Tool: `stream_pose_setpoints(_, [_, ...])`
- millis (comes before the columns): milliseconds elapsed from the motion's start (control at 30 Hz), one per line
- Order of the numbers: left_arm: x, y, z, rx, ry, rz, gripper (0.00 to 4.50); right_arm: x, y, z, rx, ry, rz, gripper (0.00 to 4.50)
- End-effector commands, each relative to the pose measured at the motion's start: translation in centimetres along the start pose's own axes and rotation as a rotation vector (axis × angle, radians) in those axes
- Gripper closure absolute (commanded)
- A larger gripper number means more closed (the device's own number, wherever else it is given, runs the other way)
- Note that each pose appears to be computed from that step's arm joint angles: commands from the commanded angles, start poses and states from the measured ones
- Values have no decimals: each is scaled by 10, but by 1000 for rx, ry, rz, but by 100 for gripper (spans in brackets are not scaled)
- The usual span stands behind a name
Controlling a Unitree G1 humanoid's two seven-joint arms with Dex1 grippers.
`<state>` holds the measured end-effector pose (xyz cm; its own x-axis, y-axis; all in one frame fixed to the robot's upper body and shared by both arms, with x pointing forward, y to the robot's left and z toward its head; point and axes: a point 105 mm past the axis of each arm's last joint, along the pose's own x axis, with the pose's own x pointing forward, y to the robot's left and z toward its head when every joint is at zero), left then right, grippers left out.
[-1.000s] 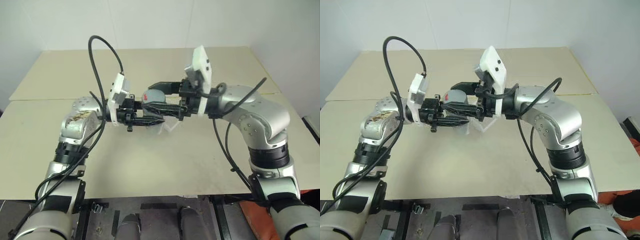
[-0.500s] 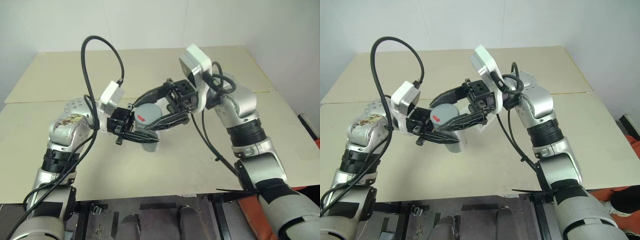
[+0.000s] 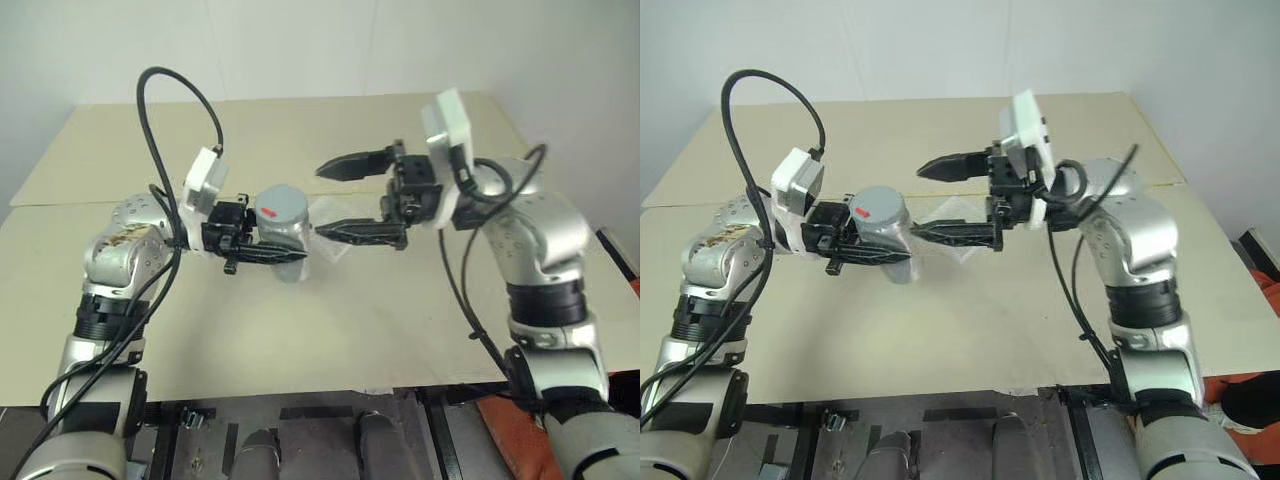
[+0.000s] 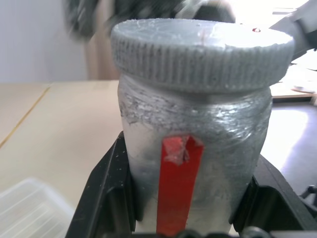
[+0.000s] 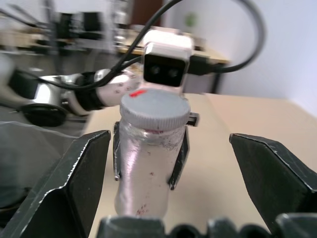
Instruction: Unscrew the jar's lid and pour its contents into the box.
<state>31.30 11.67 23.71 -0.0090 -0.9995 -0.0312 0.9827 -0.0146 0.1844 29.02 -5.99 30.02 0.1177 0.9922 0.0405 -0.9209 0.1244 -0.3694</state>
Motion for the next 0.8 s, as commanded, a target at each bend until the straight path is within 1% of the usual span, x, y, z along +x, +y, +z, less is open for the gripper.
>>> stream_pose_setpoints(33, [2,16,3,56,6,76,256,-2,2,9,-22,25,-127,3])
stream_pose_setpoints(100, [8,22,-2,64,21,94,256,-1,1,7,-18,49,-192,3])
stream_pose_setpoints(200, [17,26,-3,67,6,86,256,1,0,9,-18,61,-231,3])
stream_pose_setpoints(333, [24,29,-1,73,-4,71,256,13,7,18,-36,45,-228,3])
stream_pose_setpoints(467, [26,25,0,77,-6,49,256,32,14,18,-28,27,-217,3])
stream_pose_setpoints(667, [30,21,1,87,-4,34,256,53,3,11,-8,34,-235,3])
stream_pose_setpoints(800, [31,20,3,95,-8,36,256,59,-5,5,3,49,-255,3])
